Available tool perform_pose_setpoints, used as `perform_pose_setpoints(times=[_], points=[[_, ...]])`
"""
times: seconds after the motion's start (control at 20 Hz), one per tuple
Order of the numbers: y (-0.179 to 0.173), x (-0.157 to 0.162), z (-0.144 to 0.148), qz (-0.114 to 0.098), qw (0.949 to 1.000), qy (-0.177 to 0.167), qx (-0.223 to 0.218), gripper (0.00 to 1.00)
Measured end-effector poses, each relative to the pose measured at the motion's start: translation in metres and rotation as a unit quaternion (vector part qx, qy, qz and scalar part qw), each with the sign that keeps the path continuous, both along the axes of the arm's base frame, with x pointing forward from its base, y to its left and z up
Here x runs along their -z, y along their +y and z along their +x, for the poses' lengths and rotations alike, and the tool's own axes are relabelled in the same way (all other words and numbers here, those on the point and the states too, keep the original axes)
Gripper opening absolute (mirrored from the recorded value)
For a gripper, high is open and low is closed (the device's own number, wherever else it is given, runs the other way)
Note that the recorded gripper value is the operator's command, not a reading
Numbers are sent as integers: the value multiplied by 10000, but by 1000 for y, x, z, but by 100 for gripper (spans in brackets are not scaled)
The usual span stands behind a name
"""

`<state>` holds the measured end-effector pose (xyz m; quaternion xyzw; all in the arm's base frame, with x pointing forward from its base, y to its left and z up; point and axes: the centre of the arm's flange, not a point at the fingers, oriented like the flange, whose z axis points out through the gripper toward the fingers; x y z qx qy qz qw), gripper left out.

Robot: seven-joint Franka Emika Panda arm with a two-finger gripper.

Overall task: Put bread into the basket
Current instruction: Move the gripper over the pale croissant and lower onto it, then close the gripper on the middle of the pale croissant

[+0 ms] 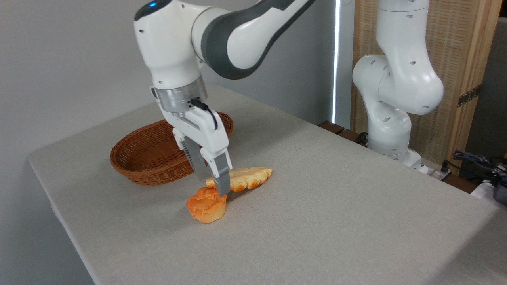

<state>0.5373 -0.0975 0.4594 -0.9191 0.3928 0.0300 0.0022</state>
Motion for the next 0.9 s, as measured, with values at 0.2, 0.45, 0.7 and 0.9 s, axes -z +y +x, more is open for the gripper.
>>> perform_pose_setpoints(times=[0.2,0.45,0.7,0.9], points=[[-1,8,-12,19,9999,97,25,100],[-6,30,-25,62,9994,311,103,100],[-18,39,-31,79,9990,372,226,100],[-25,40,-34,85,9988,384,301,92]])
